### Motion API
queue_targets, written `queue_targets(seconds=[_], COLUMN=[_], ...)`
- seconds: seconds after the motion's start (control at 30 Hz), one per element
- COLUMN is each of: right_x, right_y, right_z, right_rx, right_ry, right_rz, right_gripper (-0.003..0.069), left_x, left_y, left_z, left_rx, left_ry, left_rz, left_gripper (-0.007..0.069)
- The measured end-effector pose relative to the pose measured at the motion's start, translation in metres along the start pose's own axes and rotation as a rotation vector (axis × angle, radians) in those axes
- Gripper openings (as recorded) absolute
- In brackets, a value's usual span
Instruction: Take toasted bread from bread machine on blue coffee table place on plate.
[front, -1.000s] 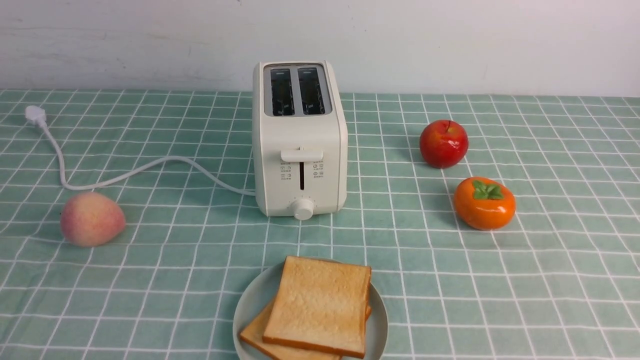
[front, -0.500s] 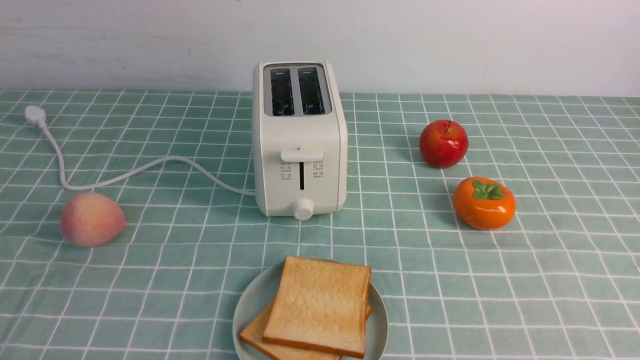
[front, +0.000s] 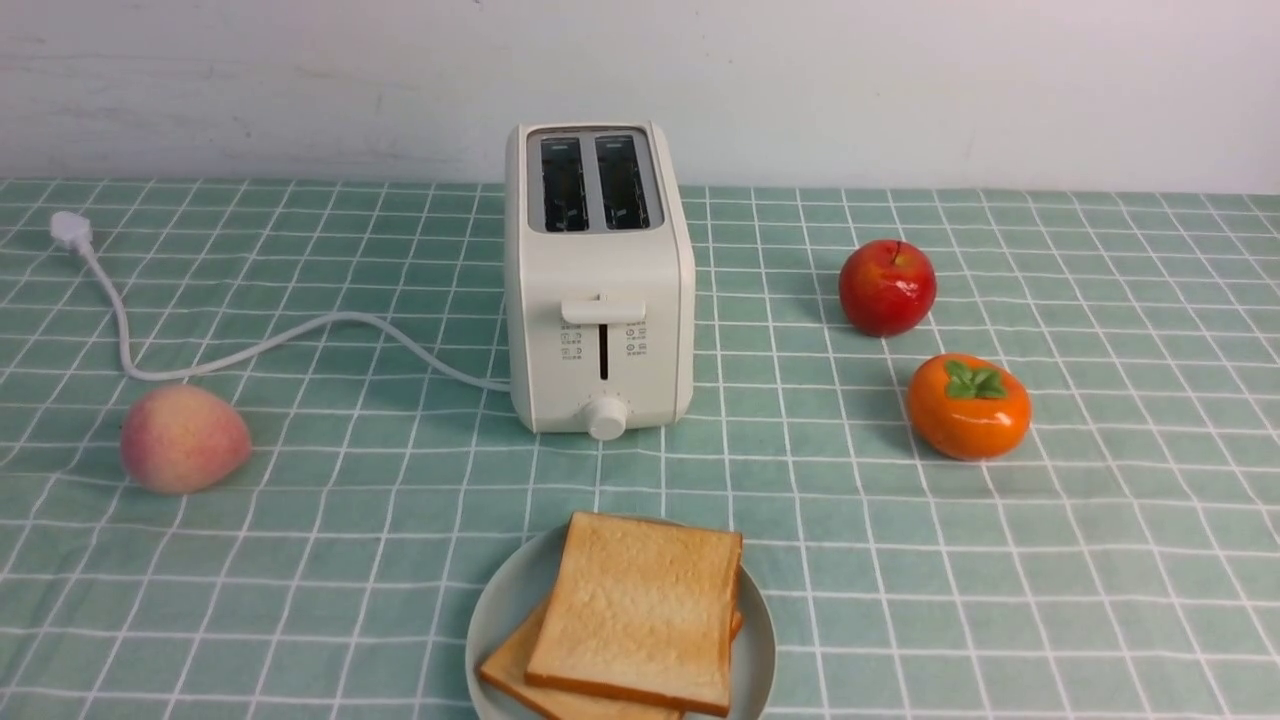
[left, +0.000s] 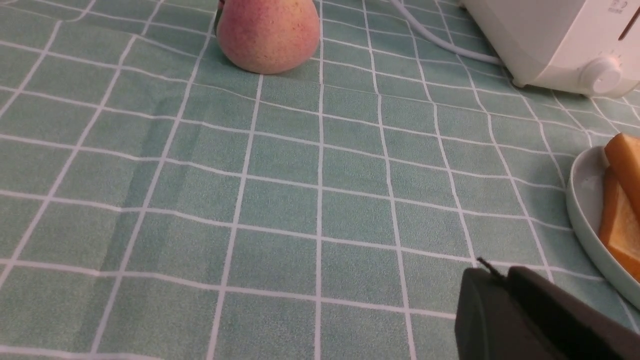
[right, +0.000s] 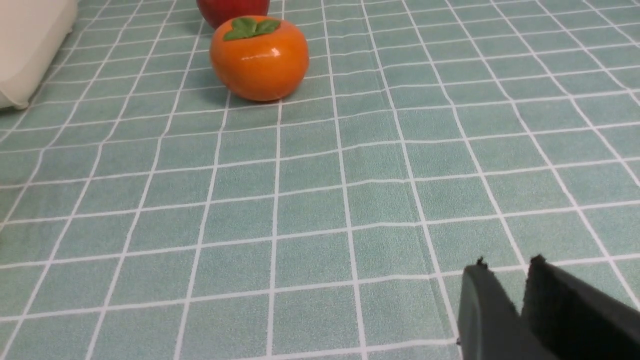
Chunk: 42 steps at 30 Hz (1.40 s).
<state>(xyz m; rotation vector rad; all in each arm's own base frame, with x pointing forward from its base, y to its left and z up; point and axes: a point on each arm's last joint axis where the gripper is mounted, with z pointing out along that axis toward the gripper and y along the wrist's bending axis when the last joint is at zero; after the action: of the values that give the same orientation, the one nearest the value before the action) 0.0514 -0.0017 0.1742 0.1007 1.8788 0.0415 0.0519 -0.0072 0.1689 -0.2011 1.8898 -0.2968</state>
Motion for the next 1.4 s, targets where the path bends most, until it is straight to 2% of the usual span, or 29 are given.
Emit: queue_targets(seconds=[1.4], right_x=[0.0000], right_y=[0.0000], right_z=[0.0001], right_rx=[0.000], right_ry=[-0.002], right_rz=[-0.001], right_gripper=[0.0182], left_x=[0.0000], left_y=[0.0000], left_z=[0.0000], left_rx=[0.000], left_ry=[0.000], left_rz=[0.000], left_gripper=[0.0067])
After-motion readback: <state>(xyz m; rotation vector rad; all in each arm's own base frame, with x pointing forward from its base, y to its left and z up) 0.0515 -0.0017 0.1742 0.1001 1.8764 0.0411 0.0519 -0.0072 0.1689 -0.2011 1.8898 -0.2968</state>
